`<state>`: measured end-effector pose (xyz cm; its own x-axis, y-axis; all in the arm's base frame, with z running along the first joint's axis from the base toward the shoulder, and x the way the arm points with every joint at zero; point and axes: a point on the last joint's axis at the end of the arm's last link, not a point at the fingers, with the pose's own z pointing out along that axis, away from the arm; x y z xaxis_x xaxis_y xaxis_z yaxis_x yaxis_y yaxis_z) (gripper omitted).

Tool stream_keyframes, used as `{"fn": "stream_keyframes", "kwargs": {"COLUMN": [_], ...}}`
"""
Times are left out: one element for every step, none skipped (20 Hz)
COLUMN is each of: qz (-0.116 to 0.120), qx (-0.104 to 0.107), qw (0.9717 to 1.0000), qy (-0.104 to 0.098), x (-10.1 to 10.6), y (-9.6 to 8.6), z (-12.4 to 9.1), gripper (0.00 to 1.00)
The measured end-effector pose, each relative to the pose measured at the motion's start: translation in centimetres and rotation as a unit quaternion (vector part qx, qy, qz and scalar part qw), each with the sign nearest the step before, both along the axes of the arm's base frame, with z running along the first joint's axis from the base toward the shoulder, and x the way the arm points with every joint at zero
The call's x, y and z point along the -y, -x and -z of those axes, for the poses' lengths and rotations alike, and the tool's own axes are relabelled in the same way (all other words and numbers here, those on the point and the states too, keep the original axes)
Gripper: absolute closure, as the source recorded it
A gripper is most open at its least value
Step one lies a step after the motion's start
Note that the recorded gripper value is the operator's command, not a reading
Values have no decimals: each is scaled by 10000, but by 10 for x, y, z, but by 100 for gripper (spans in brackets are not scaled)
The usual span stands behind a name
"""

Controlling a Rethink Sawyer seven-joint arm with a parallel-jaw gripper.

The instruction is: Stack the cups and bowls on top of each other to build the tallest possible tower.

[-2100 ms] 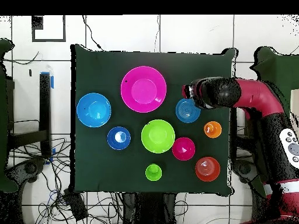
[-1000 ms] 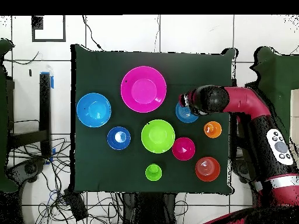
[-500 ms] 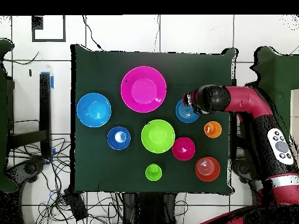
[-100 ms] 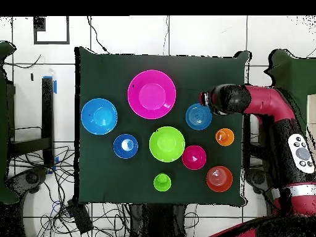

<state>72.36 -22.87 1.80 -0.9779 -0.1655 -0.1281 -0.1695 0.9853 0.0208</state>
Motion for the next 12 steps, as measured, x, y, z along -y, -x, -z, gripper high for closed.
{"fn": "stream_keyframes", "kwargs": {"qz": [5, 4, -26, -49, -67, -114, -156, -171, -181, -219, -243, -260], "qx": [16, 28, 44, 44, 43, 40, 37, 35, 35, 29, 22, 15], "qw": [10000, 10000, 10000, 10000, 10000, 9999, 9999, 9998, 9998, 9997, 9997, 9996], "qy": [14, 20, 30, 33, 37, 45, 51, 52, 53, 58, 60, 64], "x": [2, 3, 5, 6, 6, 8, 9, 10, 10, 11, 12, 12], "y": [-1, -2, -3, -3, -3, -2, -1, 0, 0, 1, 2, 3], "z": [-1, -1, -2, -1, -1, -1, 0, 0, 0, 1, 2, 2], "gripper": [0, 0, 0, 0, 0, 0, 0, 0, 0, 0, 0, 0]}}
